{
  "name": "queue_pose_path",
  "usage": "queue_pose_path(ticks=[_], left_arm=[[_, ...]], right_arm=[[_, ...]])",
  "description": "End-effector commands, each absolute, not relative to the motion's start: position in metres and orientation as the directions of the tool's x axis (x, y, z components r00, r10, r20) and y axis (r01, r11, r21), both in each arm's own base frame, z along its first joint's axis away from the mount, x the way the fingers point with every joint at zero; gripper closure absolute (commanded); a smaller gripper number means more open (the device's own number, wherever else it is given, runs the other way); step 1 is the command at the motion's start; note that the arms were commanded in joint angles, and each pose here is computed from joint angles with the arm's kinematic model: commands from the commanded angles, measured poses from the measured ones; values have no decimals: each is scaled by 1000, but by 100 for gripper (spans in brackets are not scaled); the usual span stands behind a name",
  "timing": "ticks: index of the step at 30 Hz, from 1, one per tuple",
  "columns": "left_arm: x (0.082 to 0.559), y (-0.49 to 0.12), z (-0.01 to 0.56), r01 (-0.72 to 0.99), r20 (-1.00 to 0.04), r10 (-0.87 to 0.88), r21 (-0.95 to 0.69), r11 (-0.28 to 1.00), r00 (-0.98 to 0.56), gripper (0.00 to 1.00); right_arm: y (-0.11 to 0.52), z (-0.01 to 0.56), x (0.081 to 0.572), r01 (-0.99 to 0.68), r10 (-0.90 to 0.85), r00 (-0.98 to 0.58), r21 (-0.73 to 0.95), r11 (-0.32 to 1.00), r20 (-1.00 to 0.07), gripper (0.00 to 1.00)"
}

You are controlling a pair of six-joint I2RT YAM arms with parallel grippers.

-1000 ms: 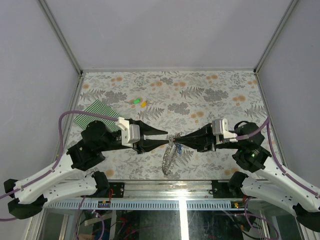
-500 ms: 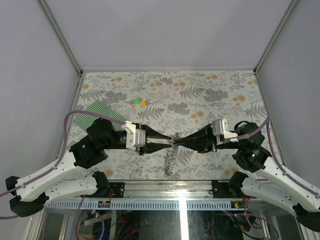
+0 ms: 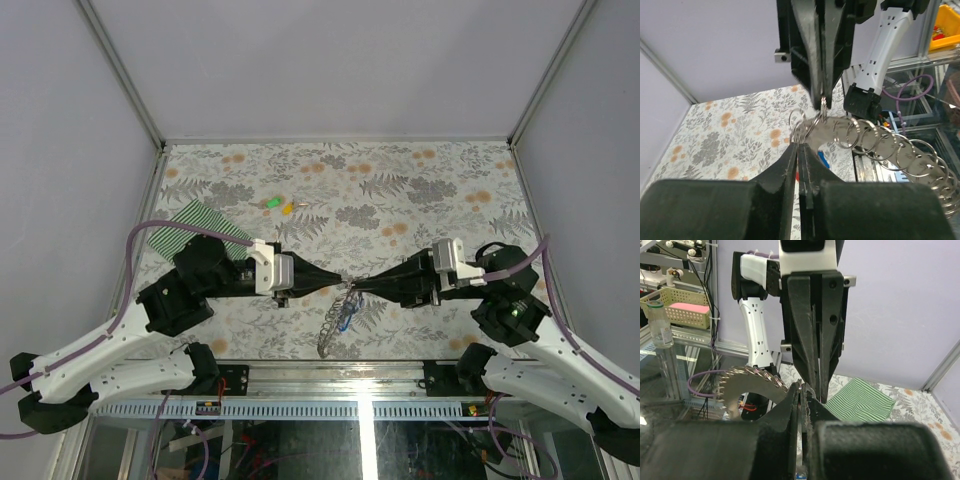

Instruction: Put the keys on the keyring

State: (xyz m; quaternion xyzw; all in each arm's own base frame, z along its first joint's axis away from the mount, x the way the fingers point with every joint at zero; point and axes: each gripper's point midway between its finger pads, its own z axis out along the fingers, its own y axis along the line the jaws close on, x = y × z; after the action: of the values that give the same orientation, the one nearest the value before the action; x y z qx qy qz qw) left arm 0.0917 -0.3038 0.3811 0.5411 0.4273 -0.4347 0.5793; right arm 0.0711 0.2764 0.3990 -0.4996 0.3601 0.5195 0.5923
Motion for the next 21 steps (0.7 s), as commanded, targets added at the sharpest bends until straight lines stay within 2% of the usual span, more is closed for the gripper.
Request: queue_pose_path(ticks=[1, 8, 10, 12, 15, 18, 21], left_arm=[[102, -300, 397, 957, -960, -56, 268, 109, 275, 97], [111, -300, 407, 963, -971, -97, 199, 179, 219, 100], [107, -301, 410, 967, -969, -112, 204, 155, 222, 99], [99, -302, 410, 967, -963, -118, 229, 111, 242, 84], [93, -303, 409, 960, -954, -120, 269, 75, 276, 72], [89, -304, 409, 953, -945, -124, 299, 44, 302, 65], [83, -304, 409, 941, -932, -133, 339, 8, 337, 64]], right_arm=[[258, 448, 55, -943, 368, 305, -333, -14, -878, 100], [257, 444, 55, -941, 352, 313, -338, -9, -882, 100], [258, 442, 57, -941, 343, 315, -337, -6, -885, 100], [258, 442, 57, -941, 341, 319, -340, -3, -884, 100], [257, 443, 55, -939, 345, 320, -343, -7, -882, 100], [256, 445, 54, -939, 347, 317, -343, -15, -883, 100], [256, 445, 52, -940, 350, 312, -341, -22, -883, 100]])
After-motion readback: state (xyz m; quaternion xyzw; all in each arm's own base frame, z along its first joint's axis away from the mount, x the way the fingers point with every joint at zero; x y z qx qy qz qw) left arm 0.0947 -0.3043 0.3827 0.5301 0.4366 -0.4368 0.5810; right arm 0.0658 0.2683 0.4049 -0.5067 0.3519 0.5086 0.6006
